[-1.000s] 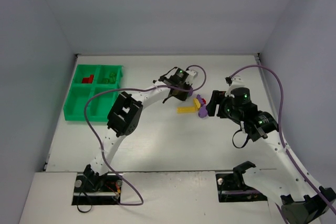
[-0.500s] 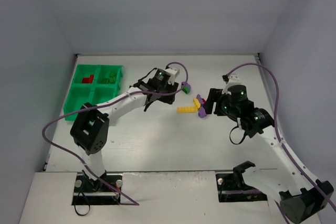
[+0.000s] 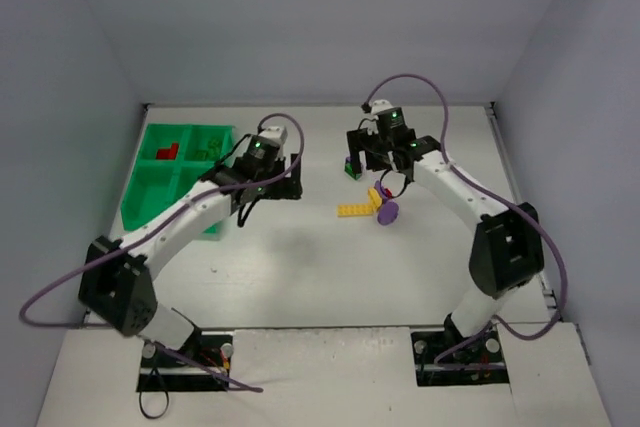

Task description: Sort the legos into containers by color

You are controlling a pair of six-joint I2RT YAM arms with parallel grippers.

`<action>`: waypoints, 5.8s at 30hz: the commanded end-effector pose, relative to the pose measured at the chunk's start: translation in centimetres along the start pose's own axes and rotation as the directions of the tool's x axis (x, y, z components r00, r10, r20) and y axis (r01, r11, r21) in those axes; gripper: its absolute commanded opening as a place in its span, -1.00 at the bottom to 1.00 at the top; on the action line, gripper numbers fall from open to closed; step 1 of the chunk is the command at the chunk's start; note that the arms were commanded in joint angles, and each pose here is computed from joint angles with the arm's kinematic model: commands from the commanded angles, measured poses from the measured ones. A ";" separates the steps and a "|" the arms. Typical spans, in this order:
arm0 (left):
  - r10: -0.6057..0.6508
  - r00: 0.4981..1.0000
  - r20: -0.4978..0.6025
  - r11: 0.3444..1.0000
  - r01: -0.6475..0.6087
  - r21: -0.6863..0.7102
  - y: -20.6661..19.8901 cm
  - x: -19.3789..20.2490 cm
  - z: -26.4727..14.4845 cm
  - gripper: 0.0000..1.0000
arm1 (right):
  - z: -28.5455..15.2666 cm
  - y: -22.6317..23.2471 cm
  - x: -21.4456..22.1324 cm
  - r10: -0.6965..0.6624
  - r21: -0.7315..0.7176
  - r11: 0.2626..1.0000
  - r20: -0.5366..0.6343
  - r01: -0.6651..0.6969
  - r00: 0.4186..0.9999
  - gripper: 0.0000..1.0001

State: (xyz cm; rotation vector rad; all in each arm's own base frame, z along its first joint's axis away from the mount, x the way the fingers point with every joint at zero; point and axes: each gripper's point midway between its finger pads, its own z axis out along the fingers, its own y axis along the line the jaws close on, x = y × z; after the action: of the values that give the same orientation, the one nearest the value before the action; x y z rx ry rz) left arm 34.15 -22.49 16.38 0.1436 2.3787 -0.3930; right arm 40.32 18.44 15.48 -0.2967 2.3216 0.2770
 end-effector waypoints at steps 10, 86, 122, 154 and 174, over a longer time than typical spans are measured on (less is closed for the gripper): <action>-0.291 0.955 0.049 0.954 0.294 -0.055 4.8 3.7 -8.0 0.65 | 11.5 0.3 -1.0 -0.170 -0.048 0.985 -0.063 0.168 0.983 0.44; -0.666 0.733 -0.139 0.742 0.670 -0.020 2.0 9.4 -4.8 0.67 | -7.9 14.0 11.6 -0.046 -0.223 0.974 -0.038 0.037 0.998 -0.02; -0.596 0.760 -0.260 0.789 0.614 -0.016 1.6 15.3 -3.8 0.37 | 3.0 19.1 15.9 -0.104 -0.264 0.964 -0.405 -0.007 0.908 -0.16; -0.366 0.908 -0.205 0.837 0.417 0.354 -4.4 9.4 -3.3 0.38 | -2.0 19.0 8.9 -0.070 -0.280 0.959 -0.143 0.027 0.987 -1.00; -0.323 0.928 -0.185 0.712 0.367 0.599 -8.1 7.6 -3.8 0.06 | -3.3 18.5 8.3 -0.071 -0.308 0.951 -0.114 0.033 0.991 -1.00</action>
State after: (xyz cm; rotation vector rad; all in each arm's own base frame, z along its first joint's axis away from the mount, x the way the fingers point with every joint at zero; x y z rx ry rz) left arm 23.15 -26.98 11.55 -0.1017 2.4515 -1.2157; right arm 27.06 32.87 10.46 -0.5331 2.4767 0.5148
